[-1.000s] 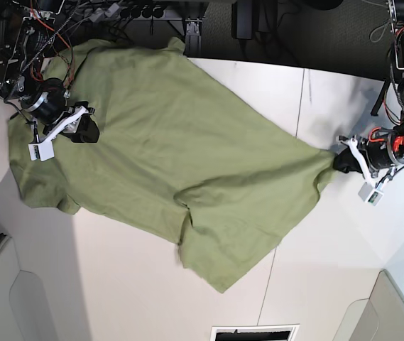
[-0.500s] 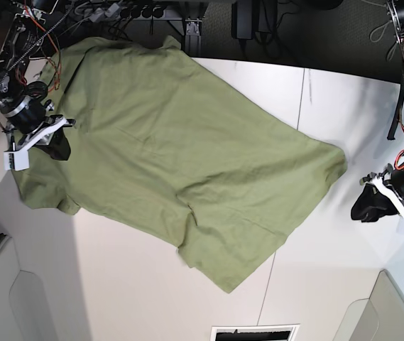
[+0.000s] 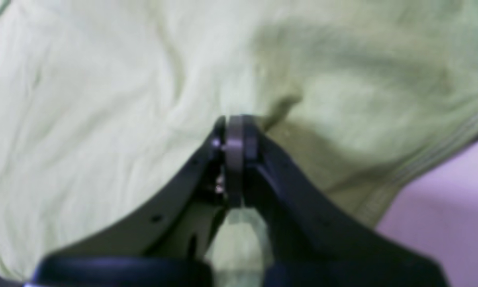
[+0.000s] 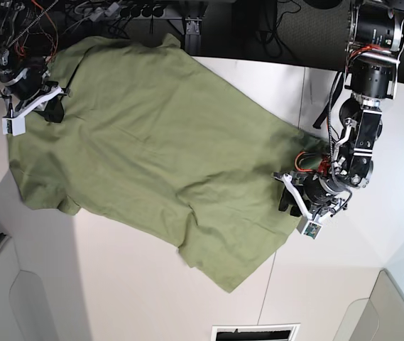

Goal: Layout the t-shirt on the table in an organized manner, then fold the t-shirt properly
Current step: 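Release the fabric and regrasp the shirt side with the left gripper, then pull the shirt side outward with the left gripper to flatten it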

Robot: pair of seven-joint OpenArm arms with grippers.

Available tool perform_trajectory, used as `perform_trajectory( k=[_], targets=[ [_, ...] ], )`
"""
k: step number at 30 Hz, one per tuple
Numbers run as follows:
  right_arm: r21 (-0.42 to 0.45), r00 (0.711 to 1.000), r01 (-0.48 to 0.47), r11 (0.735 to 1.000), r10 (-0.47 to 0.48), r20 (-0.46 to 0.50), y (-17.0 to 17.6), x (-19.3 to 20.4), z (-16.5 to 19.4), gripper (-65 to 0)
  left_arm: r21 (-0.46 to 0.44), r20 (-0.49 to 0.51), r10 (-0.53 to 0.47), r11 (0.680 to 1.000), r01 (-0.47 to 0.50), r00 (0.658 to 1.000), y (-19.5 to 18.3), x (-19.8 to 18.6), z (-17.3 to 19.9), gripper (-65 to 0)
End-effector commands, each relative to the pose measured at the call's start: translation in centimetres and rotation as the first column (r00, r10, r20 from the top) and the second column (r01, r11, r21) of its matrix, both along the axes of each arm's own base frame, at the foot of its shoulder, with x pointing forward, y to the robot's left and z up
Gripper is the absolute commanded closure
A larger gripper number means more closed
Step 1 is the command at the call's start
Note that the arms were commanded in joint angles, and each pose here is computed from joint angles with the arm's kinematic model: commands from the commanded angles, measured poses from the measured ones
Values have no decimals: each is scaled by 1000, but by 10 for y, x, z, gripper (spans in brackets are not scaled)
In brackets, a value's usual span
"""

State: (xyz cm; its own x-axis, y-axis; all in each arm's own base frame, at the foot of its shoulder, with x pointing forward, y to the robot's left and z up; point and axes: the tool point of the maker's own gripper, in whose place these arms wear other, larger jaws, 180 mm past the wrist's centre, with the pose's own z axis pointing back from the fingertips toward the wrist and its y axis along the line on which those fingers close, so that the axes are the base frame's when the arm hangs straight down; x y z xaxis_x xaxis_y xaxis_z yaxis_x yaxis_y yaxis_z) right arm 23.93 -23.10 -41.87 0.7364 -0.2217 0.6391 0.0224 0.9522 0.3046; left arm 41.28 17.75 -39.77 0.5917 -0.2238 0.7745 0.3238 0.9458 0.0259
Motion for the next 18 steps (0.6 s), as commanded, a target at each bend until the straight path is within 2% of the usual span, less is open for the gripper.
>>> perform_trajectory(
  k=[1,8,13,16,18],
  targets=[
    [-23,1000,0,1000,0,-5,-7,3,1,0,12,11,24,1000,-24,1000,12,11,6,-215],
    [-11,1000,-26,1000,26,-17,-16,48,-9,0,89,-157,144,987,-131,977,71,-3,-42,-215],
    [9,997,-77,997,77,-27,-4,87,-12,0,125,-246,222,973,-197,943,117,-27,-51,-215],
    [19,994,-110,994,111,-13,8,112,-6,0,120,-314,253,967,-226,915,130,-39,-53,-215],
    [11,992,-127,992,127,3,13,126,1,0,94,-371,232,973,-213,899,126,-49,-56,-215]
  ],
)
